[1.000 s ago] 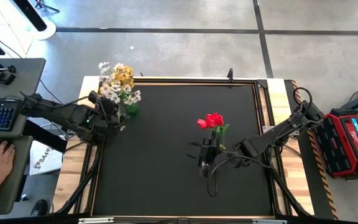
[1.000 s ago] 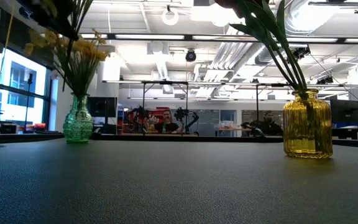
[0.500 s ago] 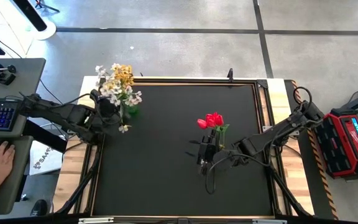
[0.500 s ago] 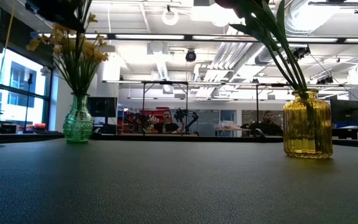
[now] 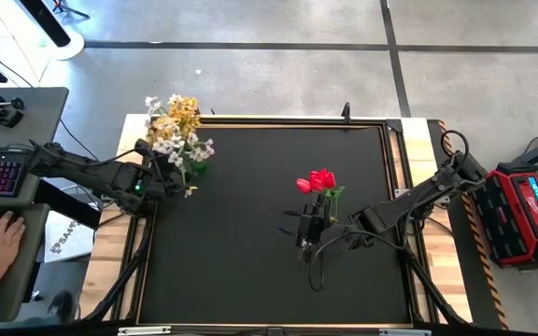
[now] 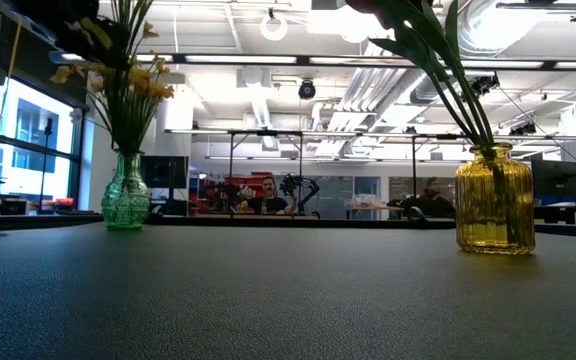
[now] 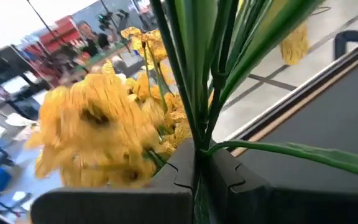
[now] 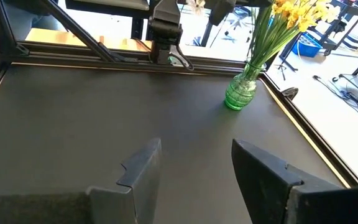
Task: Sort flowers into vase by color
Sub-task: Put the white clustered flowers into the green flower vase
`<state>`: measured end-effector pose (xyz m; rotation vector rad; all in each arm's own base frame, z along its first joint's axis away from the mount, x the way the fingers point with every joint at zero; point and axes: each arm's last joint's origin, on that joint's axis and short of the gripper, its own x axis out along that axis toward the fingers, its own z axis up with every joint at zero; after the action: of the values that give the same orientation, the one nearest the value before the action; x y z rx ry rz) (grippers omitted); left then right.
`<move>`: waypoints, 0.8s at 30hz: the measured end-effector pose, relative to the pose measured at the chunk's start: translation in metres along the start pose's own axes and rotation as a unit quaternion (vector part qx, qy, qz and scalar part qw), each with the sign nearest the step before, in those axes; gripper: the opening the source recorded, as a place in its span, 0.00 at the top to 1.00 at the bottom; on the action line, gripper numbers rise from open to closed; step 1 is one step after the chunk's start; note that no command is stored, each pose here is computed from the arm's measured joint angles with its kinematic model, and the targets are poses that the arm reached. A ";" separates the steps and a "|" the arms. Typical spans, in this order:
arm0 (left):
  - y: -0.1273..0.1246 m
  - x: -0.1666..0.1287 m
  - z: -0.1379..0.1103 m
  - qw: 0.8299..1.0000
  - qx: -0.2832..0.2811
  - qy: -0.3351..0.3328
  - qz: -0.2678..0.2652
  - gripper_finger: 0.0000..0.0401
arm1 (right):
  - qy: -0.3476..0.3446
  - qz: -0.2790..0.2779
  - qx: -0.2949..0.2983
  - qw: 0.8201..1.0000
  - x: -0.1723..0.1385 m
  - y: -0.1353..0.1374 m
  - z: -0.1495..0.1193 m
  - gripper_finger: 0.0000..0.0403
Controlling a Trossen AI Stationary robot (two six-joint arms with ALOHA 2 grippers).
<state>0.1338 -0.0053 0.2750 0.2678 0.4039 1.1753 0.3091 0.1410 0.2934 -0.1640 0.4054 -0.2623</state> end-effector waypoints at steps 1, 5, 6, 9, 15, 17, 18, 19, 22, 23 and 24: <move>0.001 -0.001 0.002 1.000 -0.007 0.005 -0.008 1.00 | 0.000 0.000 0.000 1.000 0.000 0.000 0.000 0.55; 0.006 -0.004 0.014 0.996 -0.047 0.040 -0.070 1.00 | 0.000 0.000 0.001 1.000 0.000 0.000 0.000 0.55; 0.008 -0.005 0.018 0.992 -0.061 0.052 -0.093 1.00 | 0.000 0.000 0.001 1.000 0.000 0.000 0.000 0.55; 0.016 -0.010 0.029 0.977 -0.097 0.086 -0.167 1.00 | 0.000 0.000 0.001 1.000 0.000 0.000 0.000 0.55; 0.021 -0.021 0.051 0.949 -0.153 0.052 -0.270 1.00 | 0.000 0.000 0.001 1.000 0.000 0.000 0.000 0.55; 0.018 -0.025 0.059 0.942 -0.165 0.018 -0.292 1.00 | 0.000 0.000 0.001 1.000 0.000 0.000 0.000 0.55; 0.015 -0.027 0.063 0.939 -0.167 0.000 -0.301 1.00 | 0.000 0.000 0.000 1.000 0.000 0.000 0.000 0.55; 0.011 -0.028 0.067 0.937 -0.167 -0.017 -0.308 1.00 | 0.000 0.000 0.000 1.000 0.000 0.000 0.000 0.55; -0.007 -0.029 0.074 0.932 -0.165 -0.068 -0.317 1.00 | 0.000 0.000 0.000 1.000 0.000 0.000 0.000 0.55; -0.014 -0.029 0.075 0.932 -0.157 -0.081 -0.317 1.00 | 0.000 0.000 0.000 1.000 0.000 0.000 0.000 0.55; -0.022 -0.028 0.075 0.934 -0.145 -0.092 -0.315 1.00 | 0.000 0.000 0.000 1.000 0.000 0.000 0.000 0.55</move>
<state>0.1763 -0.0390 0.3376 -0.0176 0.1251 0.5579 0.3090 0.1410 0.2933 -0.1641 0.4059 -0.2617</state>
